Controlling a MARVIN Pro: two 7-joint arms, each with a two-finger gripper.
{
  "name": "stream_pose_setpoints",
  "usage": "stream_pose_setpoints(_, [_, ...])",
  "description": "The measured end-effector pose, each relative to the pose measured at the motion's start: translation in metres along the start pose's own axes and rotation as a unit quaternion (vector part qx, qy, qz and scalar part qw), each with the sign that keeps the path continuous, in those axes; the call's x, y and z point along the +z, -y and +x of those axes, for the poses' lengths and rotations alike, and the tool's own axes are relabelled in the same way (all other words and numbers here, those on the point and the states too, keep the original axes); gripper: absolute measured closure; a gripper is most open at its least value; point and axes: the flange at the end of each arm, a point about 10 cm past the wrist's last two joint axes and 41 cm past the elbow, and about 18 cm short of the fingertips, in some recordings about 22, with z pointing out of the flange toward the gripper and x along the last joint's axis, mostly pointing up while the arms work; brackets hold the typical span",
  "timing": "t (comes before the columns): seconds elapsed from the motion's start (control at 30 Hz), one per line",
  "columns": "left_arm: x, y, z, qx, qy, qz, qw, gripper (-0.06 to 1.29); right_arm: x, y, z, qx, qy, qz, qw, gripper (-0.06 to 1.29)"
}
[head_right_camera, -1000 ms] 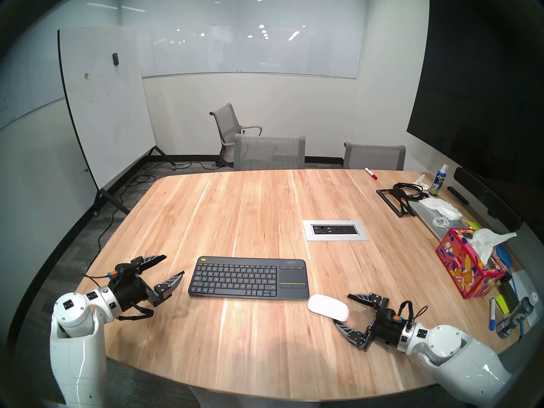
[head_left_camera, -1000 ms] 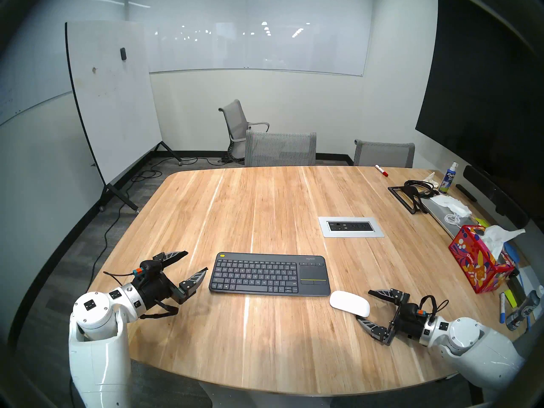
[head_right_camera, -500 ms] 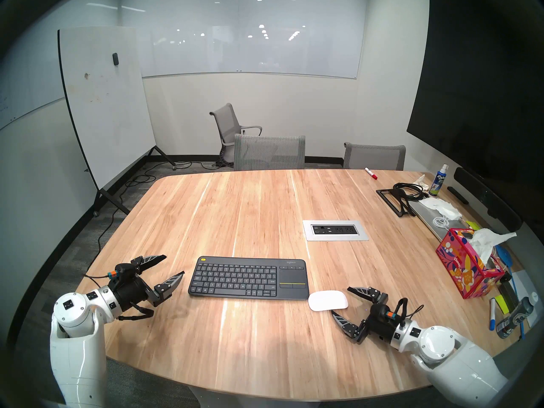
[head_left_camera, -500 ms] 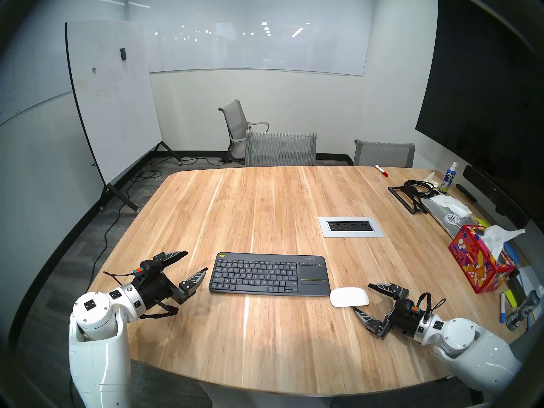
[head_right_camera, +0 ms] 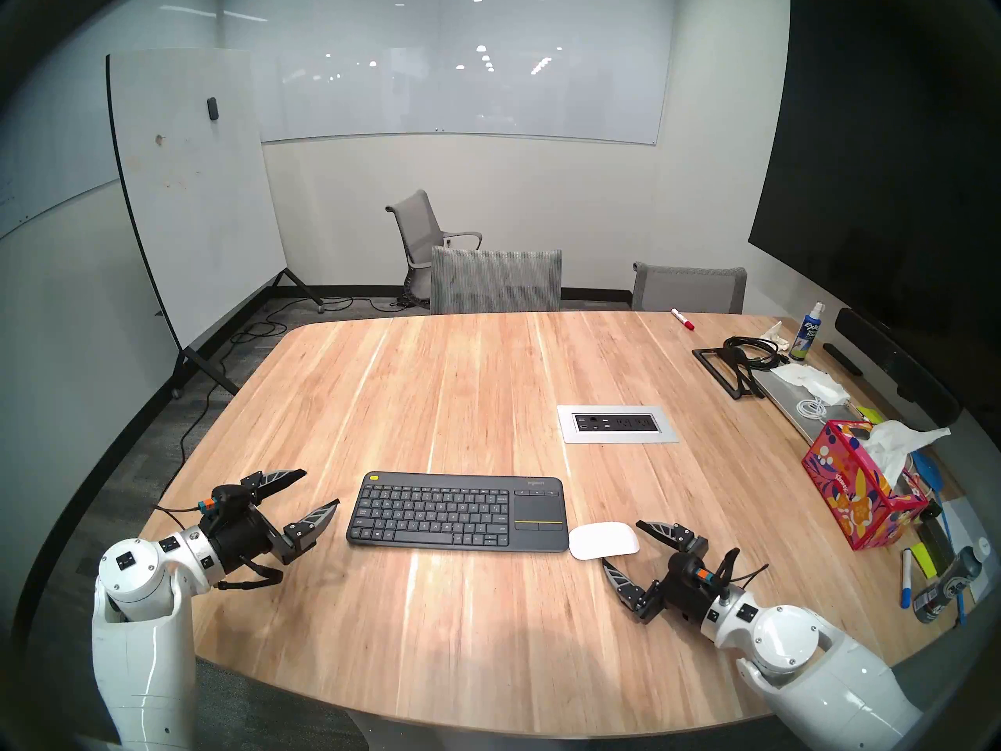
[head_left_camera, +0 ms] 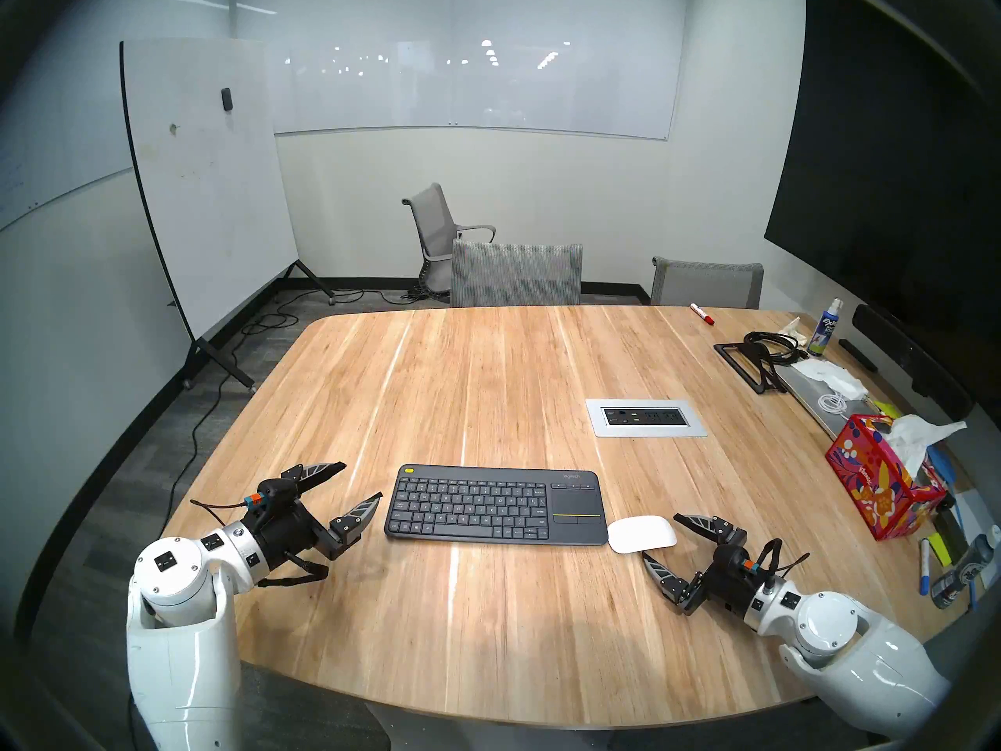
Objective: Put the mouse beside the keyboard
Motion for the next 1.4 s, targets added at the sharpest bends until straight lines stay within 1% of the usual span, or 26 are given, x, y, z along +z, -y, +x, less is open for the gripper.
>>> stream_pose_setpoints(0.23, [0.000, 0.000, 0.000, 0.000, 0.000, 0.000, 1.0000, 0.05, -0.001, -0.001, 0.000, 0.002, 0.005, -0.012, 0.9999, 0.02])
stream_pose_setpoints(0.7, [0.000, 0.000, 0.000, 0.000, 0.000, 0.000, 1.0000, 0.05, -0.008, -0.012, -0.003, -0.004, 0.019, -0.042, 0.9990, 0.02])
stream_pose_setpoints(0.9, [0.000, 0.000, 0.000, 0.000, 0.000, 0.000, 1.0000, 0.05, -0.008, -0.014, -0.004, -0.003, 0.023, -0.055, 0.9982, 0.02])
stream_pose_setpoints(1.1, [0.000, 0.000, 0.000, 0.000, 0.000, 0.000, 1.0000, 0.05, -0.004, -0.013, -0.004, 0.005, 0.023, -0.075, 0.9969, 0.02])
stream_pose_setpoints(1.4, [0.000, 0.000, 0.000, 0.000, 0.000, 0.000, 1.0000, 0.05, 0.011, -0.013, 0.000, 0.014, 0.025, -0.095, 0.9950, 0.02])
